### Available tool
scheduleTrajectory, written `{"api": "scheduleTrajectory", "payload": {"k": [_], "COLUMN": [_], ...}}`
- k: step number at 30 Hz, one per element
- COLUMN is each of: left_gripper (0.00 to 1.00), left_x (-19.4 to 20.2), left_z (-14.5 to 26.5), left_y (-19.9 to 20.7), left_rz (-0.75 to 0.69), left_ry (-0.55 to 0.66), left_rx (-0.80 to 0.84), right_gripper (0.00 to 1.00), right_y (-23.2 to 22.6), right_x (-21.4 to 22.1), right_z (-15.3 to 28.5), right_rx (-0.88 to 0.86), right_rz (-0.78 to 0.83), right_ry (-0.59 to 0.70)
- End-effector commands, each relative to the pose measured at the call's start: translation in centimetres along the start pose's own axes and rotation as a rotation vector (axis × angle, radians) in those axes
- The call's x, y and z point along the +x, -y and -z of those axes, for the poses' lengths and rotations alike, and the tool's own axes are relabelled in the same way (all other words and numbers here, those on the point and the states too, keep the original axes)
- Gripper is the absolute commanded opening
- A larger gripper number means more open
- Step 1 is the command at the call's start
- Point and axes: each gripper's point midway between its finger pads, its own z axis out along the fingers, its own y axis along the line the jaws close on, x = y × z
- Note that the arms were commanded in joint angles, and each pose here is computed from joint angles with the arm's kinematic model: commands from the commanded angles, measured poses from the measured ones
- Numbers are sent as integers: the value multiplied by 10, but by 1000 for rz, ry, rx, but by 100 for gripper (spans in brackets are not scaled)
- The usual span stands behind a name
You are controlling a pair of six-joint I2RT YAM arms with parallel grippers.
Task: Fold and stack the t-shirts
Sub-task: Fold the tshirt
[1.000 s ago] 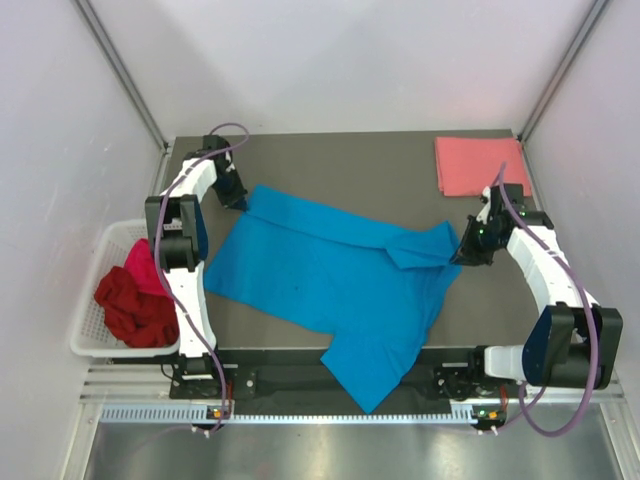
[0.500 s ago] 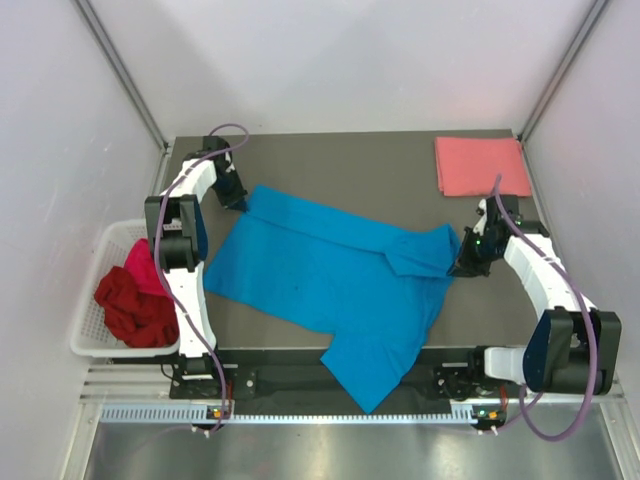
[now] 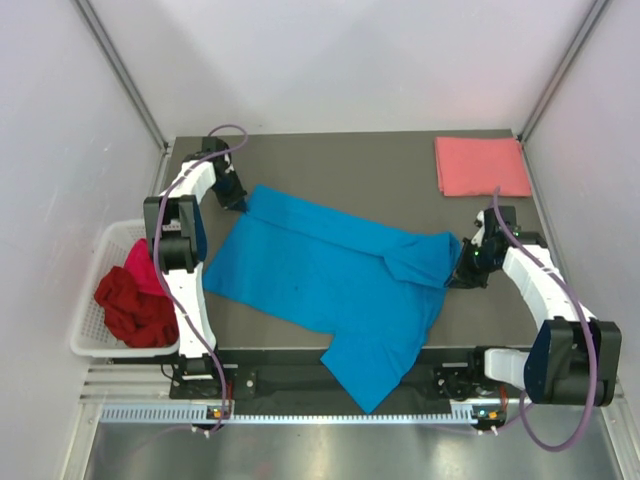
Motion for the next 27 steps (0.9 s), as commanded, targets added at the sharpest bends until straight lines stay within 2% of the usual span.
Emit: {"api": "scheduleTrajectory", "payload": {"k": [1,27], "left_gripper": [0,0], "left_x": [13,15], "left_z": [-4,-19], "left_y": [-17,-30], "left_rz": [12,13], "left_ry": [-28,-43], "left_rx": [-58,-109], "right_gripper": [0,4], "right_y": [-6,36], "right_x": [-2,31], "right_z": [0,-43], "right_rx": [-25,141], "right_rz": [1,-92], "right_ry": [26,-130]}}
